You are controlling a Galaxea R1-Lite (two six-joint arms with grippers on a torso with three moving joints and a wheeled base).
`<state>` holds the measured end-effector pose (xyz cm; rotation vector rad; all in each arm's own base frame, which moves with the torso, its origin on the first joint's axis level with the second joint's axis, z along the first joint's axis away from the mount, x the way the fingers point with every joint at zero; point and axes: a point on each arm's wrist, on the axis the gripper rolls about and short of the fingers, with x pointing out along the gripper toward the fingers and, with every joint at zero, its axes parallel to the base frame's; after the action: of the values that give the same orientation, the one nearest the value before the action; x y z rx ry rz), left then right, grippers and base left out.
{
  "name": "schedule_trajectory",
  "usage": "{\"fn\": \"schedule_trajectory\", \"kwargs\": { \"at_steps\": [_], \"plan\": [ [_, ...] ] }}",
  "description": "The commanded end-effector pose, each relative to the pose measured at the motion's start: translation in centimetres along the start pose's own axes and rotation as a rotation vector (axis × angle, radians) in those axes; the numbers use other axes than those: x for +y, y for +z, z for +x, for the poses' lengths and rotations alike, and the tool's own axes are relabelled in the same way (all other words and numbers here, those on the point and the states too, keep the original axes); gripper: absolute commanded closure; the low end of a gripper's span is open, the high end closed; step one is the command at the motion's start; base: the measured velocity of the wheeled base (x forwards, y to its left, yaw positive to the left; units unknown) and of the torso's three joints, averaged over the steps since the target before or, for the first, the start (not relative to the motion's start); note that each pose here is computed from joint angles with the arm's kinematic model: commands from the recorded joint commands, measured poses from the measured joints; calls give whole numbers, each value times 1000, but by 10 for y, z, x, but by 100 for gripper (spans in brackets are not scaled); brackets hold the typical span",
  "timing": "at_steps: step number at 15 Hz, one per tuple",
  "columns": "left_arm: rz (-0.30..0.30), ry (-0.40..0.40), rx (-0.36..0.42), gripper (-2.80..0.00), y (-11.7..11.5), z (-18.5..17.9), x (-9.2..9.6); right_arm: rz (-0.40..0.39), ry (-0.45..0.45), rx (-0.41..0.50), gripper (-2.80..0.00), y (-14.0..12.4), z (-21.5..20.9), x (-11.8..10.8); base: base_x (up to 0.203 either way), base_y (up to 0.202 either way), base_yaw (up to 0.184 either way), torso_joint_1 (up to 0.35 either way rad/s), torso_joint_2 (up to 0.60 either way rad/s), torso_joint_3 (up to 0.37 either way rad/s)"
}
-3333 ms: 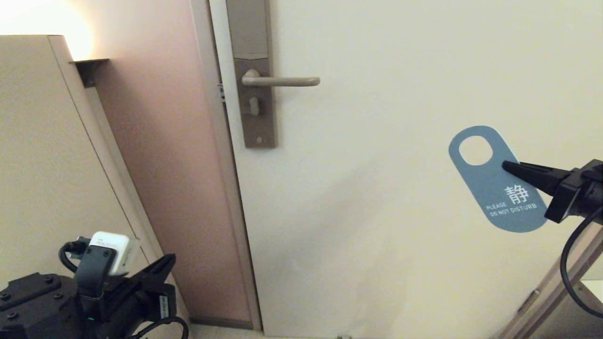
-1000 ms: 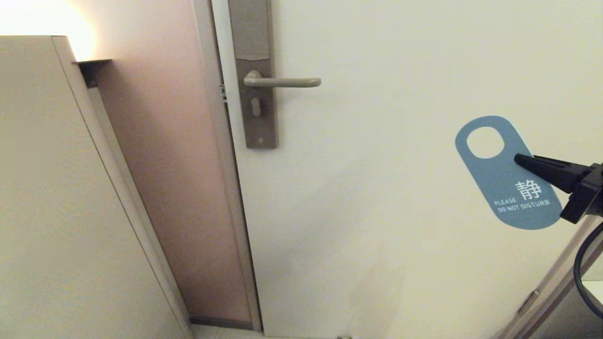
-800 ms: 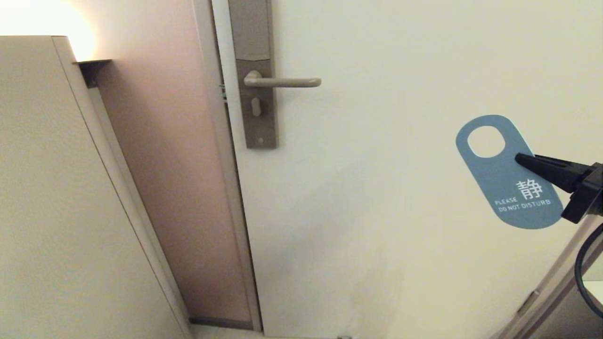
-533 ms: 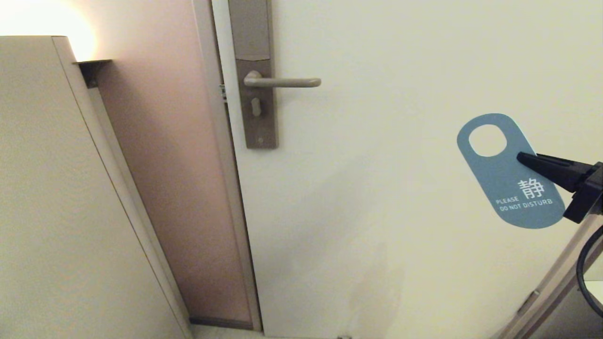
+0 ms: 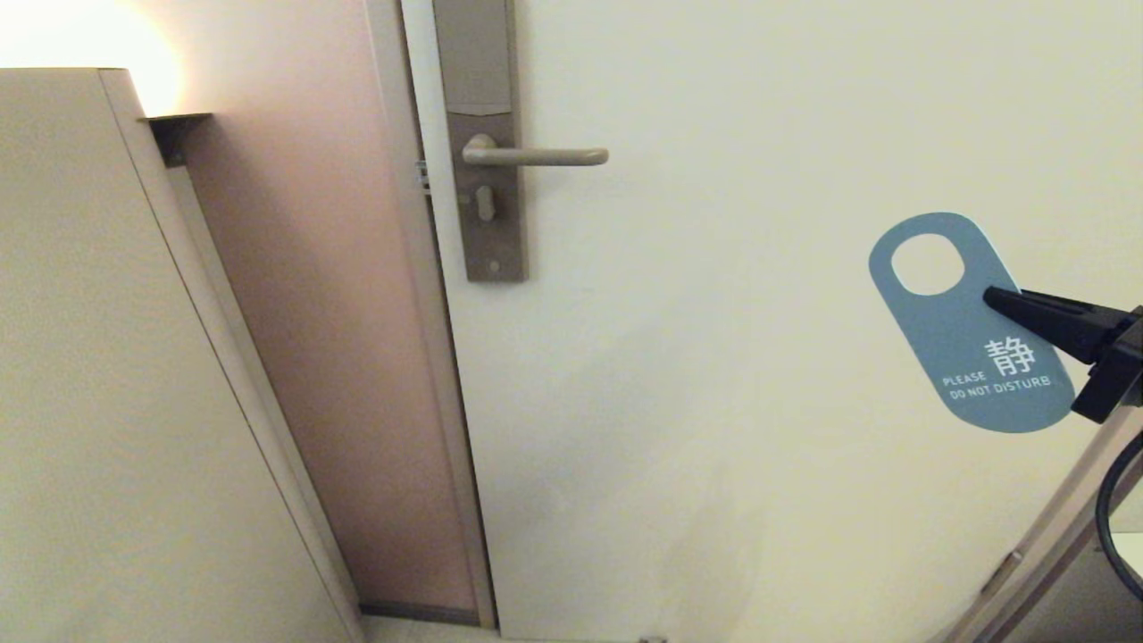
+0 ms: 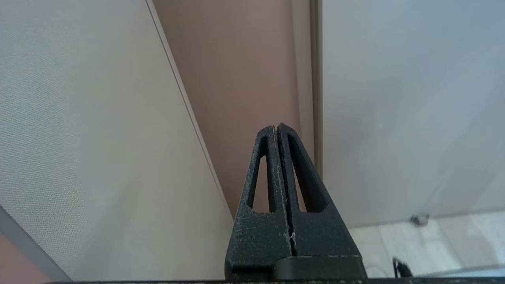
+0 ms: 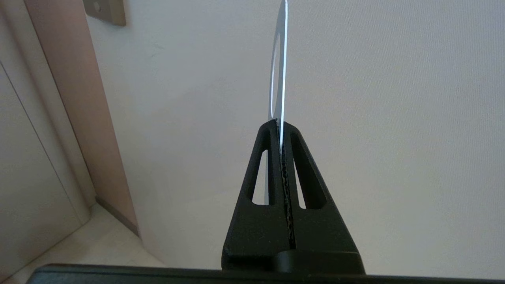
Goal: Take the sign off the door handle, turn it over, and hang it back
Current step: Hang the sign back with the other side facing out
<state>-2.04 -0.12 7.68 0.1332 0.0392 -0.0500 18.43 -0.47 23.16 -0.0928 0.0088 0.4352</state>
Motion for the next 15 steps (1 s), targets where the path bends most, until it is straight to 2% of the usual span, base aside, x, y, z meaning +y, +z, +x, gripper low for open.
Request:
{"fn": "schedule_trajectory", "kwargs": {
  "at_steps": [1,4,12,15],
  "plan": [
    [-1,2,-35,0,-1,-3,0,5,2,3,0,-1,0,0,0,0,0,0,0,0],
    [-21,4,-33,0,-2,-3,0,10,0,4,0,-2,-1,1,0,0,0,0,0,0],
    [-25,4,-33,0,-2,-3,0,20,2,22,0,-8,-1,1,0,0,0,0,0,0],
    [-25,4,-33,0,-2,-3,0,38,2,53,0,-19,-5,5,0,0,0,0,0,0]
  ]
}}
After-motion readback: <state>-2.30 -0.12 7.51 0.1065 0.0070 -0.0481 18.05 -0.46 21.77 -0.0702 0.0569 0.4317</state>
